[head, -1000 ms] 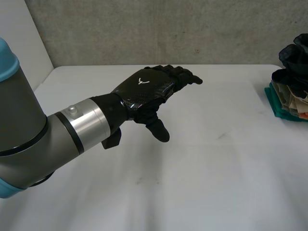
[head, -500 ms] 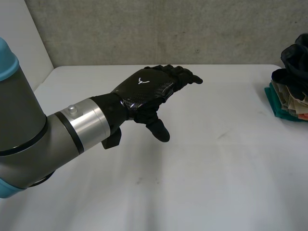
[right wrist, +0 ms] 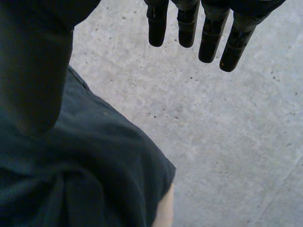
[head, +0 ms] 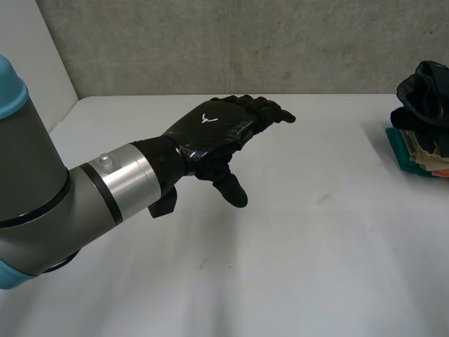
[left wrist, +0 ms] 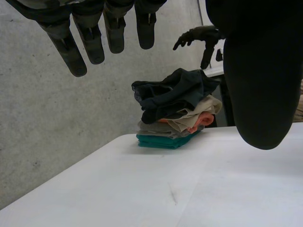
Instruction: Fold the laundry.
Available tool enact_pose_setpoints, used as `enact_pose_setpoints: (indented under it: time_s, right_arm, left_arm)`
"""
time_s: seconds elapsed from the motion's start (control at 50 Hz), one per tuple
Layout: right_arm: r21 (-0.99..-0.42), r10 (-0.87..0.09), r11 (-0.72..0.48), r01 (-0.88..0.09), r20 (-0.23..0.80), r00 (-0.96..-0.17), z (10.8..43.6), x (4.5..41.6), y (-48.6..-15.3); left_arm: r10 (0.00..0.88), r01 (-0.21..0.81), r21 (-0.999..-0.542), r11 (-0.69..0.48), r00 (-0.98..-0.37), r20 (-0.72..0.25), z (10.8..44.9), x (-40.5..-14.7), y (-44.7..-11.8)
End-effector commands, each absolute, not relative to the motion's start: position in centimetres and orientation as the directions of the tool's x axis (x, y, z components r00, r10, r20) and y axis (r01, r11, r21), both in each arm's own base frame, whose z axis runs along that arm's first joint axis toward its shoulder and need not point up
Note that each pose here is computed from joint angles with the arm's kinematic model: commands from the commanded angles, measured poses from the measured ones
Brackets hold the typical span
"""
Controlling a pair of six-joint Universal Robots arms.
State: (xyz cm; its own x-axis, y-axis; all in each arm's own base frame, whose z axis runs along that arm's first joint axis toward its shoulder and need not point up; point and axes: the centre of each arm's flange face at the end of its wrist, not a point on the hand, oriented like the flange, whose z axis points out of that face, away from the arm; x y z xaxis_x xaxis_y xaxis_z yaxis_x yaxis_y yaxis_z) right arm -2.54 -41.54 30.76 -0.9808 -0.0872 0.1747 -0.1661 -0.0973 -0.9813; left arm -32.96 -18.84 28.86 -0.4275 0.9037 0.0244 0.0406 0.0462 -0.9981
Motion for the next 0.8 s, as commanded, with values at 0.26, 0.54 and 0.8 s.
enact_pose_setpoints:
  time_s: [0.26,0.54,0.8]
  right_arm:
    - [-0.996,-0.13,0.069,-0.065,0.056,-0.99,23.9,1.0,-47.7]
    - [-0.989,-0.081,0.09,-0.115,0.108,-0.991,18.8,0.9,-52.0]
    - [-0.99,-0.035,0.038,-0.133,0.132,-0.991,21.9,1.6,-51.6]
  left_arm:
    - [0.904,0.041,-0.998,0.046,-0.428,0.024,28.9,-32.9,-18.8]
    - [0.901,0.044,-0.998,0.052,-0.432,0.028,28.7,-32.9,-19.0]
    - [0.901,0.045,-0.997,0.054,-0.433,0.029,28.5,-32.9,-19.2]
